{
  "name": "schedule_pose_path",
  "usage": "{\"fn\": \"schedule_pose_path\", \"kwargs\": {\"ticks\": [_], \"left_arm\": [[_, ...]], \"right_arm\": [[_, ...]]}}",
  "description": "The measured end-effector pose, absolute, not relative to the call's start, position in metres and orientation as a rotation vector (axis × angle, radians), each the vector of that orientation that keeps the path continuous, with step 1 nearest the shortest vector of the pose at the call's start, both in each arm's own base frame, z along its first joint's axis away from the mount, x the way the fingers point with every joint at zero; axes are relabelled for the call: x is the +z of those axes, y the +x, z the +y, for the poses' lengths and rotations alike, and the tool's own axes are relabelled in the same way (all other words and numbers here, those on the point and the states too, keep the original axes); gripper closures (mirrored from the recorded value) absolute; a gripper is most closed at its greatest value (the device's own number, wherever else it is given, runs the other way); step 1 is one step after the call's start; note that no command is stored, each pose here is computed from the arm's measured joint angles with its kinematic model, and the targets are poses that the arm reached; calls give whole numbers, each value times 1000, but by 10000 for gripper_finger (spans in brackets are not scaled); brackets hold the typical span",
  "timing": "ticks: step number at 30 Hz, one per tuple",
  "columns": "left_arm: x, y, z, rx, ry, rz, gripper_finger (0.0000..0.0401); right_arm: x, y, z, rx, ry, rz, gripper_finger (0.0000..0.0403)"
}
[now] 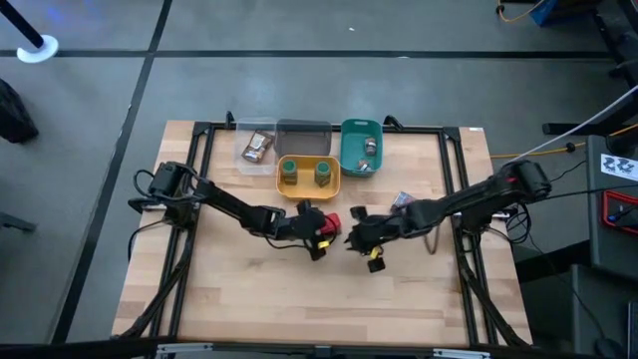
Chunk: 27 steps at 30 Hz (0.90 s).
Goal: Sort spices by type
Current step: Put the bottom red seasoning can into the black transparent bin
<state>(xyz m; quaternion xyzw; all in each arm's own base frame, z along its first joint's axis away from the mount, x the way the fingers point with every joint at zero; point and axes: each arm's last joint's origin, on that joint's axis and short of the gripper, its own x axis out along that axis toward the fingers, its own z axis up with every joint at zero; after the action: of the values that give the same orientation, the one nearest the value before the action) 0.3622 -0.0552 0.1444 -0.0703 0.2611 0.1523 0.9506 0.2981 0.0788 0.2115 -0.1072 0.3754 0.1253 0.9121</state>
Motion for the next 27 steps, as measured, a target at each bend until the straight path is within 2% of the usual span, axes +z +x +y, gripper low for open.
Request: {"fn": "schedule_pose_path", "kwargs": {"ticks": [7,15,21,27], "left_arm": [[204,377,-27,315,-56,434,221],[282,365,32,442,39,369,224],[289,346,99,626,24,404,211],[263,325,165,754,-105,538,218]], "right_arm": [[258,267,68,169,-243,684,320],[291,237,58,104,-241,584,320],[301,230,55,87,-235,538,320],[299,230,55,73,-242,553,320]]}}
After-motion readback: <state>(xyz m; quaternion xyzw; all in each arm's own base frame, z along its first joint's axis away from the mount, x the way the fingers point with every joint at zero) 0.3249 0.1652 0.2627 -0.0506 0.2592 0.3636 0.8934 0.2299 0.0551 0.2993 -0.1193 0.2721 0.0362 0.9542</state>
